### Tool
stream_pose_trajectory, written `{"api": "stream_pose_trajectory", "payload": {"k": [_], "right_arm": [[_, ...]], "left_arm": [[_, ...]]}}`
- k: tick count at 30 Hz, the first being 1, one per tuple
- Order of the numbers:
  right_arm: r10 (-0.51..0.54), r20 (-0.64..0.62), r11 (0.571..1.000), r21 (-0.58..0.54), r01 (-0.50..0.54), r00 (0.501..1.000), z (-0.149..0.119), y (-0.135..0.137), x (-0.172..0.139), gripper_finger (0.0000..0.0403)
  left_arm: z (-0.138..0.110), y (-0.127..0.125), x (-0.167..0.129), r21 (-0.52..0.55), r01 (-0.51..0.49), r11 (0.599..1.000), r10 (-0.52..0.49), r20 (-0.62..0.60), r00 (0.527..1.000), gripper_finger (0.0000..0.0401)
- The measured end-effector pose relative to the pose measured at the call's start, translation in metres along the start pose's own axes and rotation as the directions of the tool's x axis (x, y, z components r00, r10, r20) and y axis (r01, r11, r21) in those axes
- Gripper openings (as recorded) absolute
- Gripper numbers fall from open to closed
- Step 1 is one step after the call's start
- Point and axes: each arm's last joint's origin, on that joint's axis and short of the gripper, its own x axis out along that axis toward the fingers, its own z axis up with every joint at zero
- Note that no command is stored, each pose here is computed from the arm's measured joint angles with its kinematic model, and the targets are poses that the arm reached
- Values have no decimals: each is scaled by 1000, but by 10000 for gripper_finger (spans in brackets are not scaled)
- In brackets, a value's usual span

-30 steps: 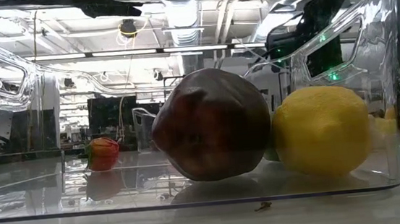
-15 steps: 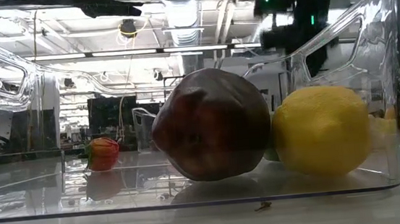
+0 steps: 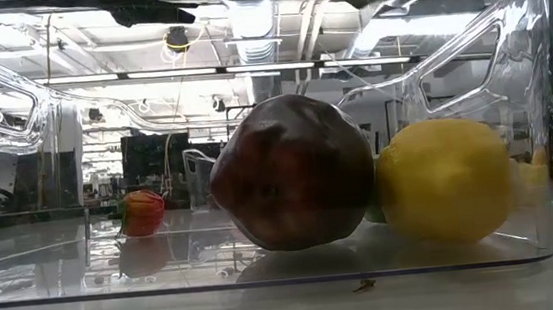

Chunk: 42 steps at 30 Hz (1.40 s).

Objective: Sort produce into baskets
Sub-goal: Put the lime into the bottom transparent bin, then put the garlic into the top transparent bin

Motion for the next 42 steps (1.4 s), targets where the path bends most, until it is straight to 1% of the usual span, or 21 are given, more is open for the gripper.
{"api": "stream_pose_trajectory", "payload": {"k": [2, 4, 8, 12, 15, 16, 18, 20, 23, 24, 25, 30, 32, 36, 39, 42], "right_arm": [[5, 24, 999, -40, -4, 1000, 2, 2, 7, 226], [-7, 19, 999, -46, 8, 1000, 4, 0, 14, 230], [0, -49, 1000, -29, -2, 999, 4, -4, 24, 246], [31, -117, 999, -5, -32, 993, 6, 1, 32, 273], [44, -206, 999, 1, -45, 977, 9, 6, 32, 290], [26, -261, 1000, 4, -26, 965, 10, 6, 27, 293], [-24, -388, 999, 16, 33, 921, 8, 6, 14, 295], [-76, -480, 994, 36, 106, 874, 0, 6, 2, 295], [-155, -555, 977, 35, 210, 817, -20, 10, -7, 295], [-165, -575, 972, 41, 230, 802, -29, 10, -8, 294], [-167, -580, 968, 58, 245, 797, -39, 11, -8, 294], [-166, -579, 943, 144, 301, 798, -92, 10, 1, 294], [-182, -560, 931, 168, 326, 808, -106, 9, 2, 294], [-244, -514, 910, 171, 377, 823, -126, 7, 4, 294], [-248, -488, 910, 179, 374, 837, -133, 7, 5, 294], [-250, -500, 908, 175, 380, 829, -142, 6, 6, 294]], "left_arm": [[0, 0, 0, 1, 0, 1000, 0, 0, 1000, 304], [0, 0, 0, 1, 0, 1000, 0, 0, 1000, 304], [0, 0, 0, -1, 0, 1000, 0, 0, 1000, 304], [0, 0, 0, -2, 0, 1000, 0, 0, 1000, 304], [0, 0, 0, -19, 0, 1000, 0, 0, 1000, 304], [0, 0, 0, -29, 1, 1000, -1, 0, 1000, 304], [0, 0, 0, -48, 1, 999, -1, 0, 1000, 304], [0, 0, 0, -66, 1, 998, -1, 0, 1000, 304], [0, 0, 0, -91, 1, 996, -1, 0, 1000, 304], [0, 0, 0, -99, 1, 995, -1, 0, 1000, 304], [0, 0, 0, -106, 1, 994, -1, 0, 1000, 304], [0, 0, 0, -150, 1, 989, -1, -1, 1000, 304], [0, 0, 0, -156, 1, 988, -1, -2, 1000, 304], [0, 0, 0, -172, 1, 985, -1, -2, 1000, 304], [0, 0, 0, -169, 0, 986, -1, -2, 1000, 304], [-1, 0, 0, -164, 0, 987, 0, -5, 1000, 304]]}}
